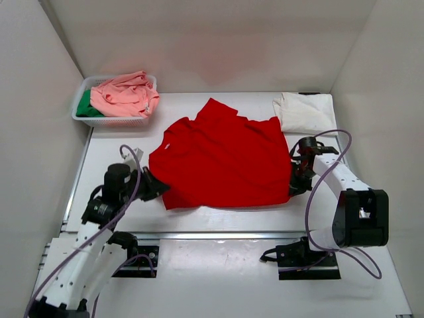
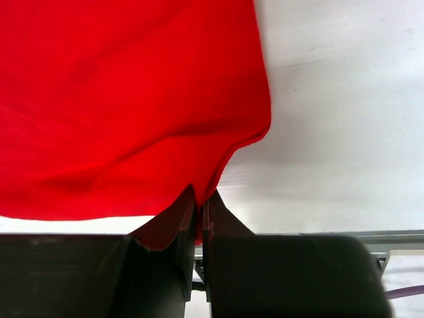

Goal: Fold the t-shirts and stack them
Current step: Flatten out the tshirt, then fold the flattened tshirt in 1/3 of the way

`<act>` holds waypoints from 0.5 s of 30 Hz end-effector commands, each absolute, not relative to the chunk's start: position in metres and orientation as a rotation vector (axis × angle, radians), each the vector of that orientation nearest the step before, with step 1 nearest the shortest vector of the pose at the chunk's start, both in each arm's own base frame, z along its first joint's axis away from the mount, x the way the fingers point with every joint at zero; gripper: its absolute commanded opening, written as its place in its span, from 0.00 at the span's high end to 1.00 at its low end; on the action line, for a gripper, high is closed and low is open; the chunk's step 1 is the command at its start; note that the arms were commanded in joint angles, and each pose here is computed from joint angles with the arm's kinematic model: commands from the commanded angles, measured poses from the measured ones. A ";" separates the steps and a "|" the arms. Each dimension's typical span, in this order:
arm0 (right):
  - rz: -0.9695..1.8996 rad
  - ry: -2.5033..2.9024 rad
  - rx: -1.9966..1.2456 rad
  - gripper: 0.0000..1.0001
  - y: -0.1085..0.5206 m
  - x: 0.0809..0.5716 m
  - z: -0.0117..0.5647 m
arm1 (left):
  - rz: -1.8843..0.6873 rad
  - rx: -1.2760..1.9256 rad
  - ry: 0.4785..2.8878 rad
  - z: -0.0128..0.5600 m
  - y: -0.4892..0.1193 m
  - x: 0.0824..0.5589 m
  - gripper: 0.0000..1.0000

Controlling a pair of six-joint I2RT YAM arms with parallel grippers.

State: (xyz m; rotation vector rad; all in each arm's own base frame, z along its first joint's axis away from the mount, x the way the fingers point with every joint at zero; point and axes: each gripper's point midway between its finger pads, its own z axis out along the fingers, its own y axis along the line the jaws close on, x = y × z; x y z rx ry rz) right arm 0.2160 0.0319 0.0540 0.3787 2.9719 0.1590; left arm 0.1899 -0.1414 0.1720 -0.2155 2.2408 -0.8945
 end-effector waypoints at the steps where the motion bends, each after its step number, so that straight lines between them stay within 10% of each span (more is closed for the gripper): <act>1: 0.184 2.938 0.366 1.00 0.029 0.225 0.058 | -0.845 -0.220 2.042 0.228 -0.142 0.253 1.00; 15: 0.218 2.891 0.431 1.00 0.019 0.264 0.066 | -0.734 -0.144 2.070 0.229 -0.151 0.337 1.00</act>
